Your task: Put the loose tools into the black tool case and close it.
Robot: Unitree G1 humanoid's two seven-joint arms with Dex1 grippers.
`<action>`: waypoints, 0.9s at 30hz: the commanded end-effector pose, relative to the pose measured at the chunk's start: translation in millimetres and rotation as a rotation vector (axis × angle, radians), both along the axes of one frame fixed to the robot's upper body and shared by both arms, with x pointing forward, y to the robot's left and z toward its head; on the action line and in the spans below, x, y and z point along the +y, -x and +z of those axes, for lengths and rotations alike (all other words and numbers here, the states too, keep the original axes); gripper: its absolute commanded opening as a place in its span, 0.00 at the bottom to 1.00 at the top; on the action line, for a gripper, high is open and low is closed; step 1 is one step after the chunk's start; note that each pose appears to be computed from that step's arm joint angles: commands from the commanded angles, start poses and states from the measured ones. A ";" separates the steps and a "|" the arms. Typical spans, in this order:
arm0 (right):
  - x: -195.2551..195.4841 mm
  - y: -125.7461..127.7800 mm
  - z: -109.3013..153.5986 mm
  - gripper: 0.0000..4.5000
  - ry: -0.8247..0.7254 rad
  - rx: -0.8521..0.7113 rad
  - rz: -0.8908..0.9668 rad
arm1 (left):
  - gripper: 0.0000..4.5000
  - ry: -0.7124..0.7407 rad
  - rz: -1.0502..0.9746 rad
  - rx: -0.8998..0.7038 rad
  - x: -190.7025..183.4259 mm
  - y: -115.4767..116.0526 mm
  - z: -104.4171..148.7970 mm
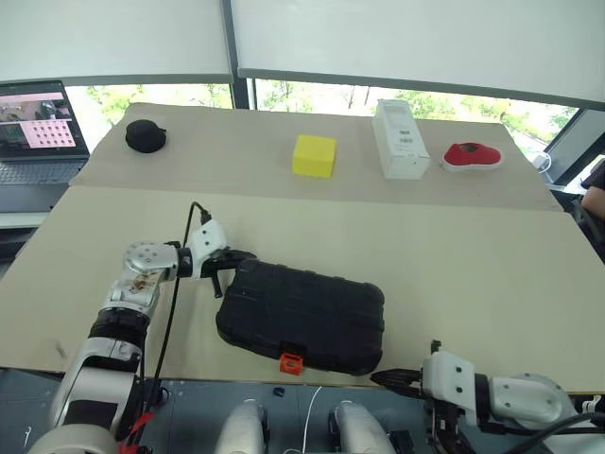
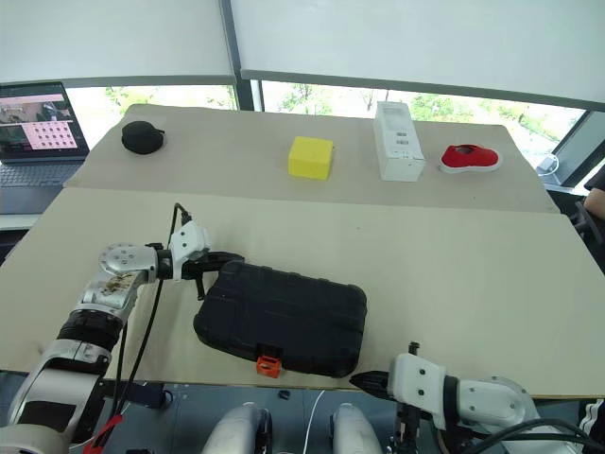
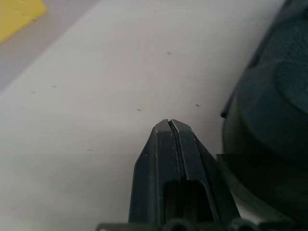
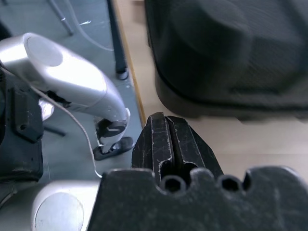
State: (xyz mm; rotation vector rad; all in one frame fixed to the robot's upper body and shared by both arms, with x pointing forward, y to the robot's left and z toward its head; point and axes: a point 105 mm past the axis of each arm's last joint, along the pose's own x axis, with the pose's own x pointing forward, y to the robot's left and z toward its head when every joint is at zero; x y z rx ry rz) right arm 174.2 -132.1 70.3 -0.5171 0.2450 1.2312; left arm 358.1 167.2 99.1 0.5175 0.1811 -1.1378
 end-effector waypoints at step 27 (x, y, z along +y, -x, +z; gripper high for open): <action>6.2 -101.8 42.7 0.01 -0.111 -0.181 -0.158 | 0.00 0.357 0.107 0.147 26.9 58.9 42.2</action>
